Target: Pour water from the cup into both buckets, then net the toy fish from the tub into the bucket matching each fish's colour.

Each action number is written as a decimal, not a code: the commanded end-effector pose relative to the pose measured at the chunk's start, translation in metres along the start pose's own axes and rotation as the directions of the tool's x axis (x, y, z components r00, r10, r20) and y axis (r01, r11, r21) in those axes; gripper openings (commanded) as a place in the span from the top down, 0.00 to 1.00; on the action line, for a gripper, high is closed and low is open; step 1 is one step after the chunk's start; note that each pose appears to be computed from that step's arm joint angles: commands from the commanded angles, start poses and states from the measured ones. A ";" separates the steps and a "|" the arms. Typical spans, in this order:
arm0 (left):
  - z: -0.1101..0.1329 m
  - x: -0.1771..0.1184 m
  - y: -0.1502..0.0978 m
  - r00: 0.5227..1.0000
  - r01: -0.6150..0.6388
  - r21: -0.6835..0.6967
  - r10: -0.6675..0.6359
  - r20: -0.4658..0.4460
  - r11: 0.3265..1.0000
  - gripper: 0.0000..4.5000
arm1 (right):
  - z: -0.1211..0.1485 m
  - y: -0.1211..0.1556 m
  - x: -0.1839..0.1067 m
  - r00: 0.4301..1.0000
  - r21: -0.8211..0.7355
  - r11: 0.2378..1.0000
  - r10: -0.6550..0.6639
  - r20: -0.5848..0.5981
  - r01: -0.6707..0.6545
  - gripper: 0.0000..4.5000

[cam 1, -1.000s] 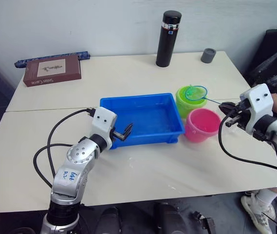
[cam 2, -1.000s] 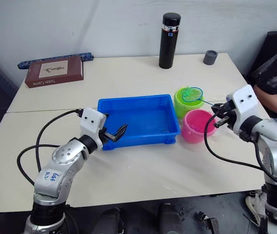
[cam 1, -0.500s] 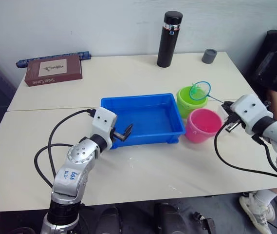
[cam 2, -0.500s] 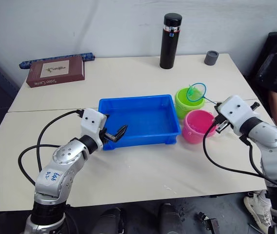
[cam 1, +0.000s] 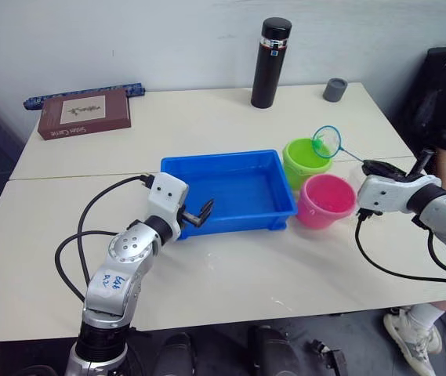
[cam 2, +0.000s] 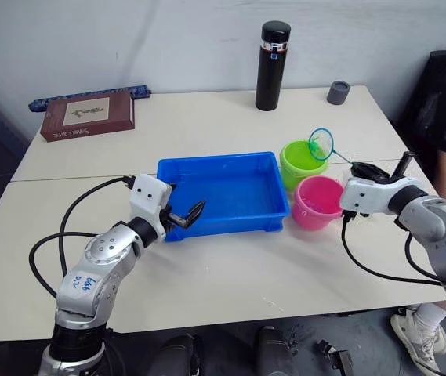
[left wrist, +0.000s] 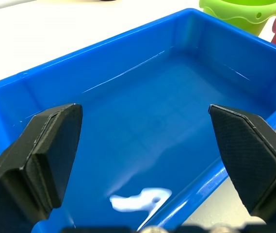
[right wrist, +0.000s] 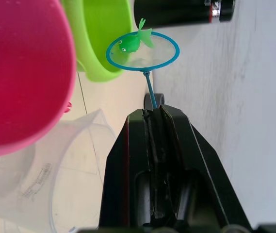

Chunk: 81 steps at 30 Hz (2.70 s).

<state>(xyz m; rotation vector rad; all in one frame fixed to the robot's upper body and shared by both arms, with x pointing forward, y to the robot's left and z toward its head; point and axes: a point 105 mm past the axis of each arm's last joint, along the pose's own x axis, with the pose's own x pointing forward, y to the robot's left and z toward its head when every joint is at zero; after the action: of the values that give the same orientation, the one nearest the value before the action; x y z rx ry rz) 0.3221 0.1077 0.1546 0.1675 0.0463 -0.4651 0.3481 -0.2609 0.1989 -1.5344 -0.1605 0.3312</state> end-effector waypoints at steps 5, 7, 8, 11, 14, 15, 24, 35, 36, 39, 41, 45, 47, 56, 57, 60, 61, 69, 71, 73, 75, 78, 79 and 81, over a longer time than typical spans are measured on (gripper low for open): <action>0.014 -0.002 -0.002 0.998 0.004 0.021 -0.005 0.058 1.000 0.00 | -0.001 -0.018 -0.001 0.998 -0.140 0.989 -0.052 0.026 0.056 1.00; 0.014 -0.001 -0.002 0.998 0.005 0.021 -0.006 0.058 1.000 0.00 | -0.003 -0.024 -0.001 0.997 -0.163 0.984 -0.074 0.022 0.077 1.00; 0.014 -0.001 -0.002 0.998 0.005 0.021 -0.007 0.058 1.000 0.00 | -0.004 -0.025 -0.001 0.996 -0.174 0.981 -0.082 0.022 0.085 1.00; 0.014 -0.001 -0.003 0.998 0.007 0.022 -0.008 0.059 1.000 0.00 | 0.000 -0.014 0.000 0.998 -0.235 0.971 -0.036 0.043 0.045 1.00; 0.014 -0.001 -0.003 0.998 0.008 0.021 -0.009 0.059 1.000 0.00 | -0.001 -0.013 0.000 0.998 -0.281 0.959 -0.028 0.048 0.041 1.00; 0.014 -0.001 -0.003 0.998 0.007 0.020 -0.008 0.059 1.000 0.00 | -0.001 -0.009 -0.001 0.999 -0.297 0.955 -0.013 0.047 0.026 1.00; 0.014 -0.002 -0.003 0.998 0.004 0.020 -0.006 0.058 1.000 0.00 | -0.003 -0.026 0.002 0.995 -0.329 0.940 -0.082 0.049 0.094 1.00; 0.014 -0.003 -0.002 0.998 0.000 0.021 -0.001 0.058 1.000 0.00 | -0.006 -0.018 0.008 0.998 -0.320 0.945 -0.057 0.035 0.065 1.00; 0.014 -0.003 -0.002 0.998 -0.001 0.021 0.000 0.059 1.000 0.00 | -0.004 -0.024 0.008 0.996 -0.314 0.945 -0.079 0.042 0.088 1.00; 0.014 -0.003 -0.001 0.998 -0.003 0.022 0.002 0.060 1.000 0.00 | -0.003 -0.042 0.009 0.988 -0.269 0.951 -0.147 0.040 0.153 1.00; 0.014 -0.003 -0.002 0.998 -0.001 0.023 0.000 0.060 1.000 0.00 | 0.001 -0.053 0.010 0.982 -0.168 0.967 -0.183 0.054 0.190 1.00; 0.015 -0.004 -0.001 0.998 0.004 0.029 -0.005 0.061 1.000 0.00 | 0.037 -0.071 0.004 0.954 0.153 0.965 -0.240 0.180 0.213 1.00; 0.015 -0.005 0.001 0.998 0.006 0.036 -0.008 0.061 0.999 0.00 | 0.053 -0.077 -0.004 0.937 0.255 0.951 -0.240 0.255 0.174 1.00; 0.021 -0.012 0.000 0.994 0.057 0.062 -0.063 0.089 0.996 0.00 | 0.087 -0.052 -0.034 0.900 0.312 0.944 -0.042 0.435 -0.107 1.00; 0.026 -0.014 -0.002 0.991 0.075 0.071 -0.082 0.109 0.995 0.00 | 0.088 -0.046 -0.036 0.896 0.303 0.943 -0.011 0.443 -0.139 1.00; 0.039 -0.020 -0.007 0.978 0.125 0.084 -0.137 0.157 0.989 0.00 | 0.087 -0.035 -0.039 0.889 0.294 0.936 0.037 0.457 -0.191 1.00; 0.043 -0.023 -0.008 0.973 0.141 0.093 -0.155 0.171 0.986 0.00 | 0.088 -0.032 -0.040 0.885 0.296 0.933 0.047 0.464 -0.205 1.00; 0.065 -0.041 -0.013 0.937 0.218 0.125 -0.244 0.251 0.968 0.00 | 0.112 -0.006 -0.050 0.808 0.248 0.910 0.139 0.572 -0.332 1.00; 0.069 -0.045 -0.013 0.930 0.227 0.133 -0.255 0.265 0.965 0.00 | 0.118 0.000 -0.054 0.786 0.238 0.901 0.157 0.598 -0.362 1.00; 0.071 -0.048 -0.015 0.921 0.247 0.136 -0.276 0.274 0.959 0.00 | 0.126 0.005 -0.058 0.763 0.251 0.884 0.164 0.625 -0.395 1.00; 0.072 -0.049 -0.016 0.915 0.260 0.135 -0.288 0.280 0.956 0.00 | 0.135 0.012 -0.063 0.732 0.234 0.872 0.186 0.655 -0.431 1.00; 0.074 -0.050 -0.020 0.907 0.279 0.129 -0.305 0.290 0.952 0.00 | 0.147 0.022 -0.068 0.685 0.210 0.854 0.210 0.698 -0.476 1.00; 0.074 -0.049 -0.021 0.905 0.285 0.127 -0.310 0.290 0.950 0.00 | 0.150 0.025 -0.069 0.673 0.204 0.850 0.214 0.708 -0.485 1.00; 0.073 -0.049 -0.024 0.903 0.294 0.127 -0.319 0.287 0.947 0.00 | 0.156 0.029 -0.069 0.656 0.208 0.839 0.213 0.724 -0.502 1.00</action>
<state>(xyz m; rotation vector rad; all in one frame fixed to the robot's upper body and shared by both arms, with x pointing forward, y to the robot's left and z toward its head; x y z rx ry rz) 0.2775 0.1012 0.2161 0.1467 -0.1943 -0.7778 0.2392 -0.1433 0.1769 -0.9739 -0.2782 1.1696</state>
